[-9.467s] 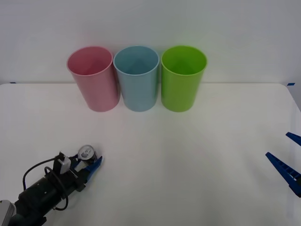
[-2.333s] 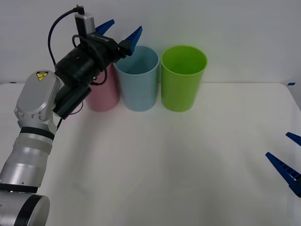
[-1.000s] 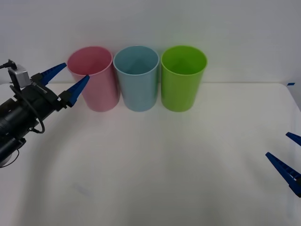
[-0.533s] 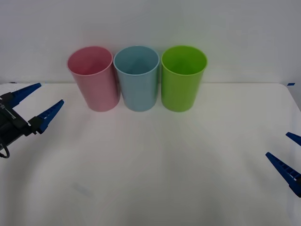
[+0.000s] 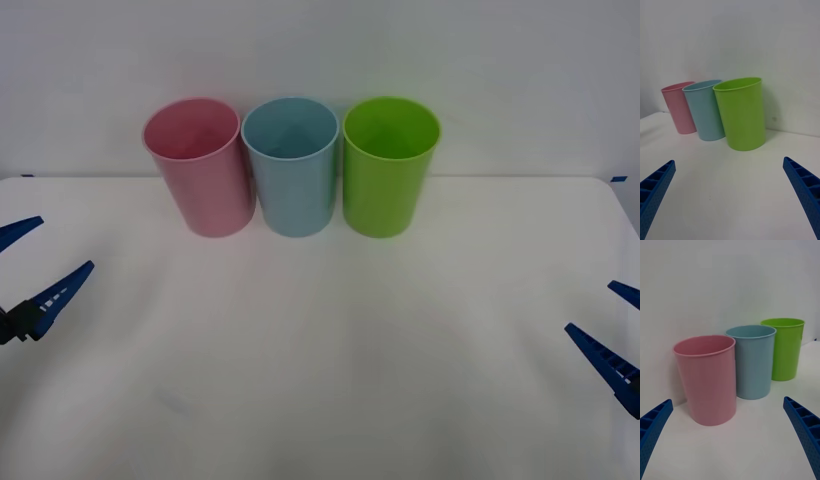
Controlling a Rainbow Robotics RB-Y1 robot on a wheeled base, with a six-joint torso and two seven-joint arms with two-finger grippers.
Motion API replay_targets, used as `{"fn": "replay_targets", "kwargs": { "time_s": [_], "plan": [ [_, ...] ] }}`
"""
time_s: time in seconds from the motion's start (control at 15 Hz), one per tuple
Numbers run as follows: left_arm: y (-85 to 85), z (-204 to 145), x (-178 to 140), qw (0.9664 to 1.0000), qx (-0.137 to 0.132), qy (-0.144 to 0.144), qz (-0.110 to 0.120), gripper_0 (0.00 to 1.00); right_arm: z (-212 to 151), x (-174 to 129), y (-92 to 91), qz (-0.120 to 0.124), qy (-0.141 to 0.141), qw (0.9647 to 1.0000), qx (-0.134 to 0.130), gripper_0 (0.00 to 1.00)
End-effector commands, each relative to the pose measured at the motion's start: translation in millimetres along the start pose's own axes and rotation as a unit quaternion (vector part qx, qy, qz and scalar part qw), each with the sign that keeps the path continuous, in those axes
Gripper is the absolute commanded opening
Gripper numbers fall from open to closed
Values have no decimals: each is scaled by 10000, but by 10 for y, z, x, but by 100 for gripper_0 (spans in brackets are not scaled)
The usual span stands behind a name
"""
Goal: Grasp the object on the table and drop it into the matching bin: aluminum can to the light blue bin, PET bottle to the pink bin.
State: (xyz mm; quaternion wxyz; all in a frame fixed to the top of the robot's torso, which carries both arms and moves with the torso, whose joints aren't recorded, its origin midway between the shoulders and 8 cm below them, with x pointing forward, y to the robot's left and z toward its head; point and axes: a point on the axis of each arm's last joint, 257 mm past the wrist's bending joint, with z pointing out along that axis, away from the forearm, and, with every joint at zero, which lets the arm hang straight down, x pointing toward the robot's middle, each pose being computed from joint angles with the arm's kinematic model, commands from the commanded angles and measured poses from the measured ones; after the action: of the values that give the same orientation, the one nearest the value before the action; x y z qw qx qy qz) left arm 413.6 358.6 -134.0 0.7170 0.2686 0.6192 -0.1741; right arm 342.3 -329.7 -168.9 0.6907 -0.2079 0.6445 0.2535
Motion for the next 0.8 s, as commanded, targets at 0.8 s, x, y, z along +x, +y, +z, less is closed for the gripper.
{"fn": "replay_targets", "kwargs": {
  "time_s": [0.8],
  "plan": [
    [131, -617, -138, 9993, -274, 211, 104, 100, 0, 0, 0, 0, 0, 10000, 0, 100]
  ]
}}
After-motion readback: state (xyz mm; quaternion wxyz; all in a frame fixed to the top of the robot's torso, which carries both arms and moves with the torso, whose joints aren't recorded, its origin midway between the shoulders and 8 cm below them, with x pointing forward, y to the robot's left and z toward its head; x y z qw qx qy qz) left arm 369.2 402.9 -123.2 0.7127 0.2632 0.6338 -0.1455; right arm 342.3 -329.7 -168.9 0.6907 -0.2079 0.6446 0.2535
